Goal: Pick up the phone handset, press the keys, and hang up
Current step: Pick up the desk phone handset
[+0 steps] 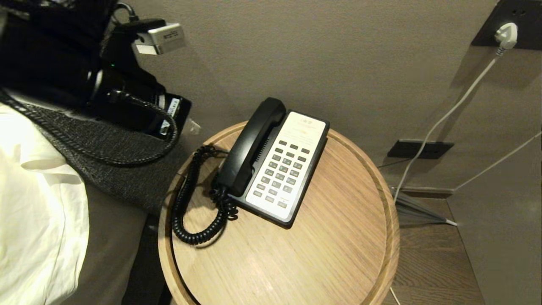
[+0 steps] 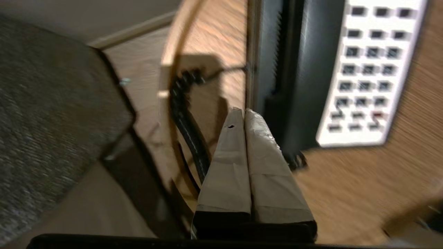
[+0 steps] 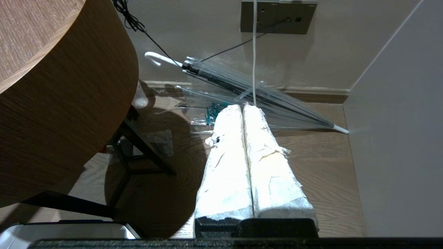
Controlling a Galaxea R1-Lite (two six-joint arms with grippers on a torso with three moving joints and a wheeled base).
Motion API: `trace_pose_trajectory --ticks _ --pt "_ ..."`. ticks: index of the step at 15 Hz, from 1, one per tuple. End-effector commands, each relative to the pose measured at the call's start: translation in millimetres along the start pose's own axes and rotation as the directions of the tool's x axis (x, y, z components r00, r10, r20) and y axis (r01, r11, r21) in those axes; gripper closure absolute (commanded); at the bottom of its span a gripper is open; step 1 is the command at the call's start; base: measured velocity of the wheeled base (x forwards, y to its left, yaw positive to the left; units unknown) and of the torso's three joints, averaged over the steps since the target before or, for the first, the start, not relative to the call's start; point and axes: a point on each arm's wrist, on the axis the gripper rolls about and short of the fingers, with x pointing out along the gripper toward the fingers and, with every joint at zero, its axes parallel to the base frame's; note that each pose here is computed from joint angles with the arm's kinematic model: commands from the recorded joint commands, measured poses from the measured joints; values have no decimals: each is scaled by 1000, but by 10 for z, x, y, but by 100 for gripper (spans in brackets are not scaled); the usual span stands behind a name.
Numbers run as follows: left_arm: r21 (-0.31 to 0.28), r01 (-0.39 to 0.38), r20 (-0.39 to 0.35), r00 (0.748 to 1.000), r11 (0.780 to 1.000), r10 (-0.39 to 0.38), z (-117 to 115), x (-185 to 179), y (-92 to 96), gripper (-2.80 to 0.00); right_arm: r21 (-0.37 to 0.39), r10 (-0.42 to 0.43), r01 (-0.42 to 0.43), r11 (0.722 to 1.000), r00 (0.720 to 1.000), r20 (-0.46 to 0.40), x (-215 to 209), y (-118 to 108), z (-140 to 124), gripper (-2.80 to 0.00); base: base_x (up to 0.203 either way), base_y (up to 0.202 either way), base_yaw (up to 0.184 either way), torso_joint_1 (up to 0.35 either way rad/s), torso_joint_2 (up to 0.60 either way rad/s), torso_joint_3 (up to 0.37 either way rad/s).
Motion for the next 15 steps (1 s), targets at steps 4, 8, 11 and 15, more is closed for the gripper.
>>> trace_pose_trajectory --ticks 4,8,11,15 --pt "40 33 -8 999 999 -33 68 137 -207 -280 0 1 -1 1000 1000 -21 14 0 -61 0 0 0 0 0 0 0" --pt "62 44 -20 999 997 -43 62 201 -319 -280 0 1 -1 1000 1000 -21 14 0 -61 0 0 0 0 0 0 0" --pt "77 44 -33 999 996 -42 63 277 -350 -280 0 0 0 1000 1000 -21 14 1 -61 0 0 0 0 0 0 0" --pt "86 45 -62 997 995 -40 54 407 -379 -280 0 0 0 1000 1000 -21 14 1 -61 0 0 0 0 0 0 0"
